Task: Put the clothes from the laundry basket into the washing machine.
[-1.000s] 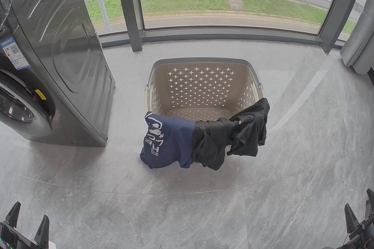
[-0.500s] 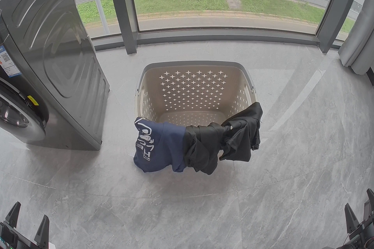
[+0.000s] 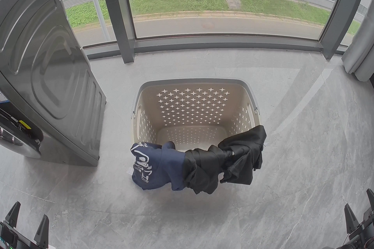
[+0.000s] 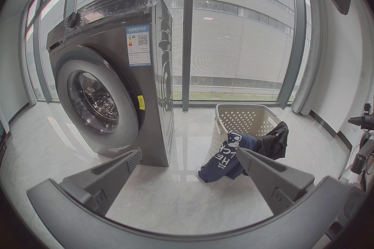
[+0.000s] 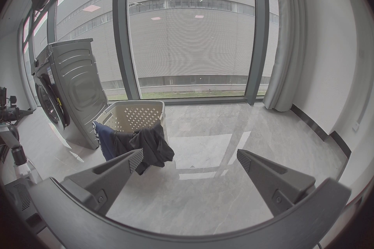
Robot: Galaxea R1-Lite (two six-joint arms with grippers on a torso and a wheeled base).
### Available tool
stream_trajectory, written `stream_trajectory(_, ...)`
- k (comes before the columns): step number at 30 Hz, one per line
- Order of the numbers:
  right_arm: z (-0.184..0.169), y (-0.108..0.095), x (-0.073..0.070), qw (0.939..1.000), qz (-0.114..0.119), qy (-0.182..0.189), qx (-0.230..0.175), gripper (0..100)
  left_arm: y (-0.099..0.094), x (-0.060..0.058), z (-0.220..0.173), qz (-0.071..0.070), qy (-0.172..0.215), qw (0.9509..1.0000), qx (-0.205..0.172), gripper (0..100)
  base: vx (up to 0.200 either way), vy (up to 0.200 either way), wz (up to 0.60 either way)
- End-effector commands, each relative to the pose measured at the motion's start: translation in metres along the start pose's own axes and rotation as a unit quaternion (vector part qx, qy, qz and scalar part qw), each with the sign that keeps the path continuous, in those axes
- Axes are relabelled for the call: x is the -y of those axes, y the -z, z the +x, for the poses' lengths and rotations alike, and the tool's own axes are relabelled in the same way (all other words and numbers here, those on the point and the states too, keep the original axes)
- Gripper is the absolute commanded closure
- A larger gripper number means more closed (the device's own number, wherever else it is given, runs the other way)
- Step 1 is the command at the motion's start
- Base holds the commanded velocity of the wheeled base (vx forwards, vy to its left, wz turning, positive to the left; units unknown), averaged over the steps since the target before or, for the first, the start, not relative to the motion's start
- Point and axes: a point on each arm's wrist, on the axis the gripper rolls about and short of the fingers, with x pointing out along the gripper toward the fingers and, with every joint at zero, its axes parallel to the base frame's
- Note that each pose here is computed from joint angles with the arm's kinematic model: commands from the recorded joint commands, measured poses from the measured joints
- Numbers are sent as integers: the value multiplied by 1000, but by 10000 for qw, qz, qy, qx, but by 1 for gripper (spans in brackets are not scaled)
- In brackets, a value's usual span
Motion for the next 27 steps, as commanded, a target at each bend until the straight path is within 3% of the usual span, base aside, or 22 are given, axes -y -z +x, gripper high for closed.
stream_trajectory(1,0,5,0,10000,-2,-1,2,0,4,0,0,-1,0,10000,-28,0,200,0,0)
stream_trajectory(11,0,5,0,10000,-2,-1,2,0,4,0,0,-1,0,10000,-28,0,200,0,0)
stream_trajectory(27,0,5,0,10000,-2,-1,2,0,4,0,0,-1,0,10000,-28,0,0,0,0)
